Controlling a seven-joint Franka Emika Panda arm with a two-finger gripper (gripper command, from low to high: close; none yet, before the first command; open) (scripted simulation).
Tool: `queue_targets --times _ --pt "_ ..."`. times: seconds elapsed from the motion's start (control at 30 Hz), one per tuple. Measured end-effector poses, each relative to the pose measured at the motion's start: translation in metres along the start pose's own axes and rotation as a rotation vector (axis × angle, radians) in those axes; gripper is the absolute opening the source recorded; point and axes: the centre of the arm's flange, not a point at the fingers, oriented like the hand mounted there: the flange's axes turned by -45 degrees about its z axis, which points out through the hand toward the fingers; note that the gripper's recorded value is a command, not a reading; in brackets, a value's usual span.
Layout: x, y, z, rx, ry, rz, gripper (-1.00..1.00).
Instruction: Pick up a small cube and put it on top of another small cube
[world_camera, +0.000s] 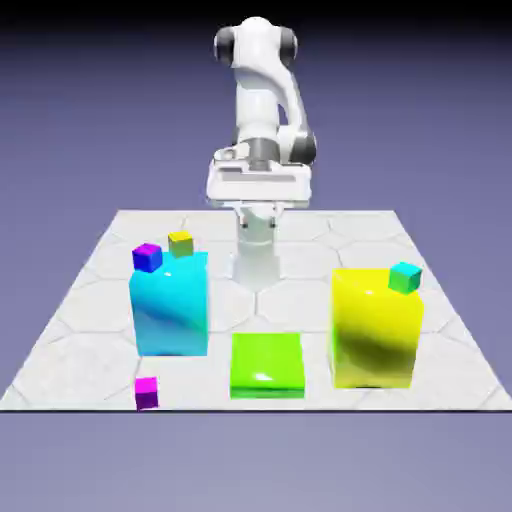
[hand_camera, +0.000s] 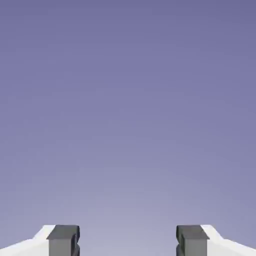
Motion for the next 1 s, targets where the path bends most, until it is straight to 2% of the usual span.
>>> queue_targets --times 0.53,1.0 --pt "-0.013 0.078 0.101 0.148 -0.321 -0.315 0.0" --pt "-0.05 0.144 0.178 0.374 -0.477 -0.6 0.0"
